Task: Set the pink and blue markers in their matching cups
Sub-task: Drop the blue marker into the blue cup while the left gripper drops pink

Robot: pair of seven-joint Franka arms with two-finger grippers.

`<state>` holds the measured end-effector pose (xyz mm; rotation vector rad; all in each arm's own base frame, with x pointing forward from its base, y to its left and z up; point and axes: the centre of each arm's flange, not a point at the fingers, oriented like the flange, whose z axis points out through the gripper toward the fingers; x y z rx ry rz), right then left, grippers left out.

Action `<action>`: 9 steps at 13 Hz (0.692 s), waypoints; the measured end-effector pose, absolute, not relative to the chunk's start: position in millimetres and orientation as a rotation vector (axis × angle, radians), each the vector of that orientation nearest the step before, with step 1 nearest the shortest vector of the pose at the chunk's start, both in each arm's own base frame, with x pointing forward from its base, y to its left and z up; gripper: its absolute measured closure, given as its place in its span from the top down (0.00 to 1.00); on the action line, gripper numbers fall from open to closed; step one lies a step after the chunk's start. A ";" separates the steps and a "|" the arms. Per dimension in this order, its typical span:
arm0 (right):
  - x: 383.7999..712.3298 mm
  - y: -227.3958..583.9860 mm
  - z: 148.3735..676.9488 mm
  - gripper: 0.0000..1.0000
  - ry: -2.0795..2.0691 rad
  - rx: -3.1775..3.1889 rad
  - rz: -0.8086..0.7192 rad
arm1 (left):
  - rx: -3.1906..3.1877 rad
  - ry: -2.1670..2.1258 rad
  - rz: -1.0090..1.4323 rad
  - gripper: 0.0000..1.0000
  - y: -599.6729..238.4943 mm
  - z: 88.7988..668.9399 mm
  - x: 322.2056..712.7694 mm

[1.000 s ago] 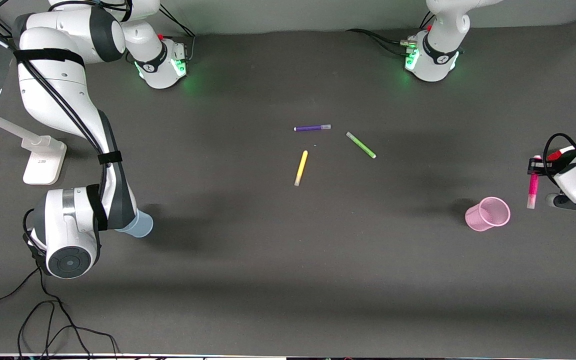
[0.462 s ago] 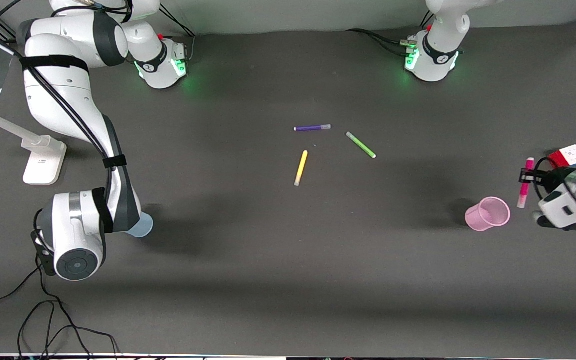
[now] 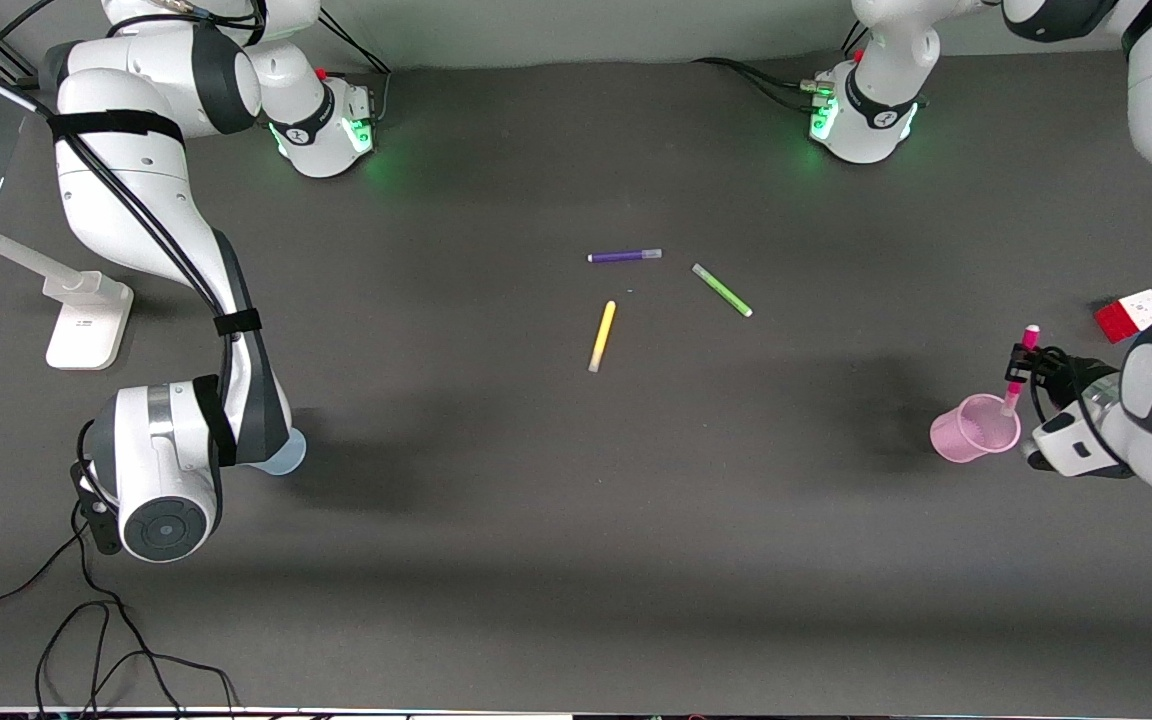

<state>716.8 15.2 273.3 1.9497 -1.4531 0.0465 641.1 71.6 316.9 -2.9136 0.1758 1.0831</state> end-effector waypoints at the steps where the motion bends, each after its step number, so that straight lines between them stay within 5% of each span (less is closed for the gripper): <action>1: 718.0 15.8 275.9 0.57 -1.461 1.949 0.054 | -2.911 0.178 1.094 0.18 71.1 310.4 642.3; 3: 721.2 16.9 284.6 0.66 -1.472 1.953 0.070 | -2.908 0.186 1.104 0.18 68.1 300.9 645.6; 7: 724.6 18.8 304.1 1.00 -1.485 1.977 0.085 | -2.880 0.210 1.085 0.18 61.1 283.2 655.8; 9: 724.6 20.9 318.2 1.00 -1.492 2.007 0.074 | -2.885 0.214 1.058 0.18 61.3 276.5 659.6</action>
